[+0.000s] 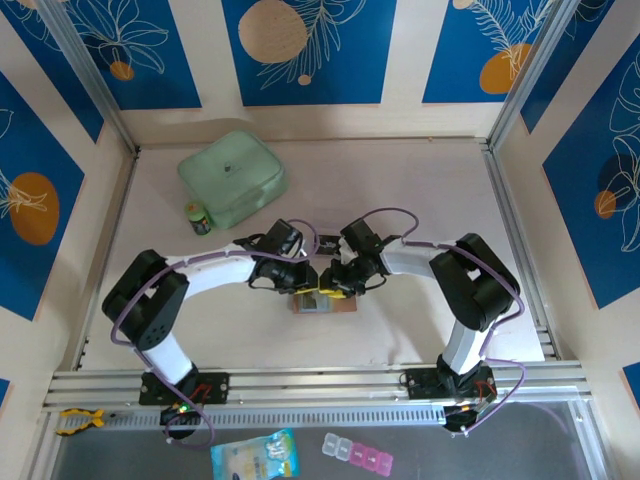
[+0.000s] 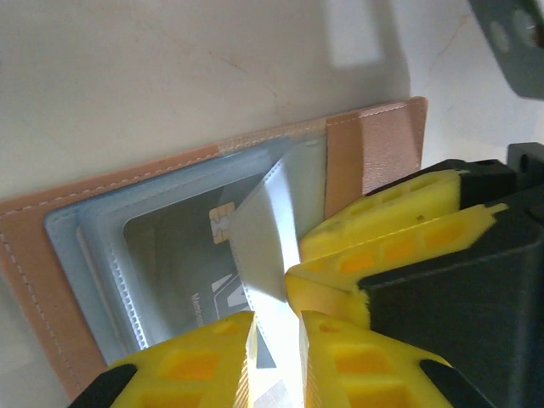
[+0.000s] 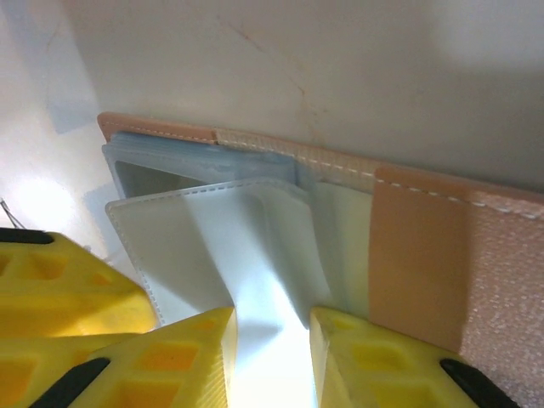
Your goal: Take the credit cards out of the card holder
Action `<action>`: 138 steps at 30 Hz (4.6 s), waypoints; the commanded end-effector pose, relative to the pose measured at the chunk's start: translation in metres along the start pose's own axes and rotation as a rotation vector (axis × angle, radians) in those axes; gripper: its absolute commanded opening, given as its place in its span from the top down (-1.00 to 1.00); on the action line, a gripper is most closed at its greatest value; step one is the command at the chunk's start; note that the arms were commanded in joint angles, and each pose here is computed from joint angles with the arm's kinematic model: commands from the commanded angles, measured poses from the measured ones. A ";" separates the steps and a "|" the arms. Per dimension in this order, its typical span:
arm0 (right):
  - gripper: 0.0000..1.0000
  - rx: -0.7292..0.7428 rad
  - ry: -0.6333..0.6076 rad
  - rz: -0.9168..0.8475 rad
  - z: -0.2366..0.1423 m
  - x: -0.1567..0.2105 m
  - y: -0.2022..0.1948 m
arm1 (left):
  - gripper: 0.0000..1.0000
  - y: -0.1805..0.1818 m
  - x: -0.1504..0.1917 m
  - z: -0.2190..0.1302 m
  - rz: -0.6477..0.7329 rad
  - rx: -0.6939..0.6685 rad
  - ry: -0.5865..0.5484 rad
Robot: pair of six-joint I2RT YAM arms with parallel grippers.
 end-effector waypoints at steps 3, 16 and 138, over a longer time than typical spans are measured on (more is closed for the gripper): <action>0.42 -0.026 0.004 0.023 -0.004 0.006 -0.002 | 0.53 -0.009 0.001 0.006 -0.005 0.006 0.024; 0.42 -0.041 -0.007 0.026 -0.006 0.006 -0.004 | 0.56 -0.017 0.002 0.000 -0.001 0.007 0.019; 0.42 0.071 -0.002 -0.024 -0.001 -0.007 0.029 | 0.93 0.051 -0.006 0.000 -0.095 0.041 -0.003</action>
Point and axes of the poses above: each hand's point on the last joint's axis, 136 mm out from that joint toward the fingers, its own z axis out along the fingers, its own y axis along the line the jaws close on, x = y × z, the point moved 6 cm from there along -z, back along the fingers, and after that the axes turned 15 degrees about -z, right-handed, at the moved point
